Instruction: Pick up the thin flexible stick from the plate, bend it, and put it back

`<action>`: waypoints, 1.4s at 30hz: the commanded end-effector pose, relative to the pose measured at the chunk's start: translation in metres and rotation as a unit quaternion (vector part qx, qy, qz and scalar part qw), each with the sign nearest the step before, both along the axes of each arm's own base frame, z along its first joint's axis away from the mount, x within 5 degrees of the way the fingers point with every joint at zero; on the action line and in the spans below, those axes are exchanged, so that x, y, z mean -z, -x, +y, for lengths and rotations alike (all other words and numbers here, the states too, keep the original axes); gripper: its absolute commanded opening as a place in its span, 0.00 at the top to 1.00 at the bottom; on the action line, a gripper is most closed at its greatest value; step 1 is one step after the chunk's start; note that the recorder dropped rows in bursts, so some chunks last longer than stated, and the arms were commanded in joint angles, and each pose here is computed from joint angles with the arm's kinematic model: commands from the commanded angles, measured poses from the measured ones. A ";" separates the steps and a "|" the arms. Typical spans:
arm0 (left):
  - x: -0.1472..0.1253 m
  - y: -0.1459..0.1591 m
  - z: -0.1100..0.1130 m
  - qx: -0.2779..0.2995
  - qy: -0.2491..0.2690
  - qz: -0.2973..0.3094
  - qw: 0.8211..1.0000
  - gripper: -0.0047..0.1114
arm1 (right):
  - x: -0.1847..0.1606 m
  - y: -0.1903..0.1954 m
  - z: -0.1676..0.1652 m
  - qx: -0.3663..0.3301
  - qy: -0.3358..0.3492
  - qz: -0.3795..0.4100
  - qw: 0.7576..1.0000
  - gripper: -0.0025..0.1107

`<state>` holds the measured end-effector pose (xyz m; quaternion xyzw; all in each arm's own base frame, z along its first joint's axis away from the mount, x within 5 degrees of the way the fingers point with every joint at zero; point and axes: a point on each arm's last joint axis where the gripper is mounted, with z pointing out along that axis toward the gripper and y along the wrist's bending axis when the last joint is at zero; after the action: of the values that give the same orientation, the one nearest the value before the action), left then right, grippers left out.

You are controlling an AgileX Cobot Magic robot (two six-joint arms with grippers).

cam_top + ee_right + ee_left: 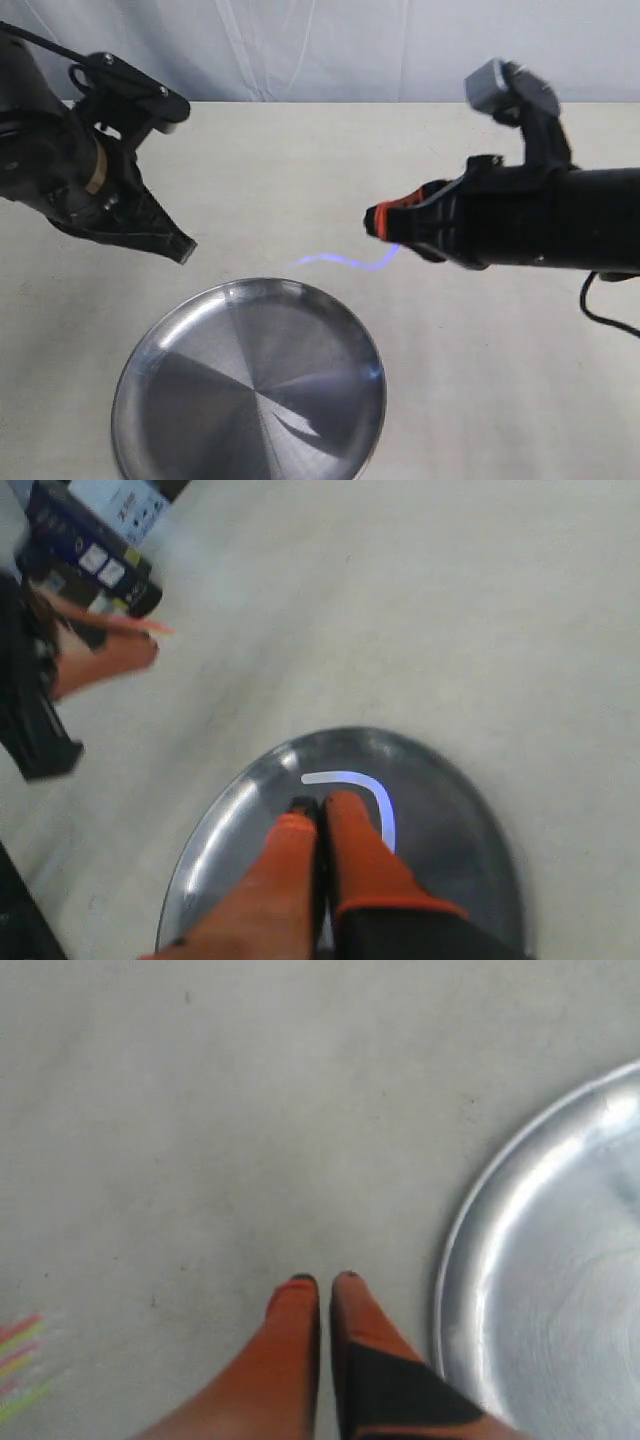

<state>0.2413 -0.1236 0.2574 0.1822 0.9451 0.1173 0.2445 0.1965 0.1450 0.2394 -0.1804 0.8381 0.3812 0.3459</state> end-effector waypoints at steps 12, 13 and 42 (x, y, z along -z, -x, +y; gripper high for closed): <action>-0.068 0.037 0.031 -0.022 0.056 -0.113 0.992 0.96 | 0.059 0.010 0.060 -0.121 0.057 0.049 0.990 0.84; -0.069 0.039 0.032 -0.023 0.058 -0.116 0.991 0.96 | 0.060 0.009 0.062 -0.126 0.053 0.052 0.989 0.77; -0.036 0.134 0.074 0.038 0.286 -0.261 0.921 0.96 | -0.039 0.023 -0.044 0.245 0.143 -0.181 0.942 0.99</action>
<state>0.1092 -0.0476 0.2949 0.1218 0.8298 -0.0971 0.5359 0.1770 0.1184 0.2793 -0.1358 0.8188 0.1624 0.5336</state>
